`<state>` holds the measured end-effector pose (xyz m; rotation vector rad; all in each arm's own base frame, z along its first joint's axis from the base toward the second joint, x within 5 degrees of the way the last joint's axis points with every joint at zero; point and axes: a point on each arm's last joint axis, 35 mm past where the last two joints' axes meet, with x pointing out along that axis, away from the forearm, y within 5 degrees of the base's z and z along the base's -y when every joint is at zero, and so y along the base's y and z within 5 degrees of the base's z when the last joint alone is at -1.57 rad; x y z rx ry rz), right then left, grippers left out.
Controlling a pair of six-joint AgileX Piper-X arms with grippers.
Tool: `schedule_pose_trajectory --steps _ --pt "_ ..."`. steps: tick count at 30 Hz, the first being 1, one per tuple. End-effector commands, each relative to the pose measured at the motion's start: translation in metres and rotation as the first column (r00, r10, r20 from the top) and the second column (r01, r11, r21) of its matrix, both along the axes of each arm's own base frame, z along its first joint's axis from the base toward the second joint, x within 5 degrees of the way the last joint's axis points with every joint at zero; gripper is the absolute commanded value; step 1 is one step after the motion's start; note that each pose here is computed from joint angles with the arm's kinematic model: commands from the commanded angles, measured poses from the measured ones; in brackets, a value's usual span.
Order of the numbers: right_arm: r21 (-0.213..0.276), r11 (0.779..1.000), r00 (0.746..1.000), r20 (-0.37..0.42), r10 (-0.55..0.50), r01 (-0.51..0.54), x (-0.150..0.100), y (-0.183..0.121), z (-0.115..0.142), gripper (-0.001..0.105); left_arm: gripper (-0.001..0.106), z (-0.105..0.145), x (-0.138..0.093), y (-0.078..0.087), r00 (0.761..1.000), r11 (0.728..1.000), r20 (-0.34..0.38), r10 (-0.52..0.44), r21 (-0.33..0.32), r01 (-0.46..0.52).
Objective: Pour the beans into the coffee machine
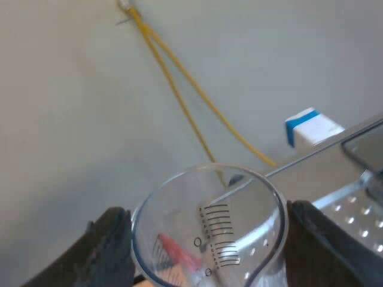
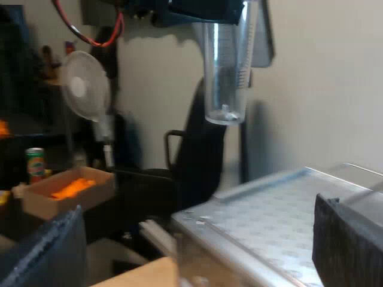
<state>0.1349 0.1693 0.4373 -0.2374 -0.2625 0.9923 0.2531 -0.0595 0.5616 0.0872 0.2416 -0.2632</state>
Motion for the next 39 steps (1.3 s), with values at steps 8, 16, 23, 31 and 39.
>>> schedule_pose_trajectory --steps 8,16,23,31,39 --pt "0.017 0.997 0.996 0.048 0.071 -0.072 -0.026 0.012 0.009 0.078 0.002 -0.005 -0.035 0.036 0.992 0.993 -0.029 0.12 -0.011 -0.12" --pt "-0.015 0.994 0.994 -0.013 0.105 -0.106 -0.023 0.024 -0.002 0.078 0.002 -0.056 -0.061 0.071 0.969 0.966 -0.072 0.238 -0.082 -0.244" --pt "-0.1 0.985 0.986 -0.109 0.128 -0.139 -0.018 0.045 -0.027 0.078 0.002 -0.109 -0.071 0.086 0.955 0.952 -0.128 0.269 -0.118 -0.284" --pt "-0.199 0.961 0.969 -0.194 0.153 -0.192 -0.036 0.072 -0.077 0.078 0.002 -0.188 -0.071 0.09 0.938 0.936 -0.151 0.313 -0.12 -0.332" --pt "-0.152 0.978 0.968 -0.227 0.108 -0.144 -0.033 0.092 -0.116 0.078 0.002 -0.247 -0.063 0.092 0.937 0.934 -0.129 0.324 -0.116 -0.339"
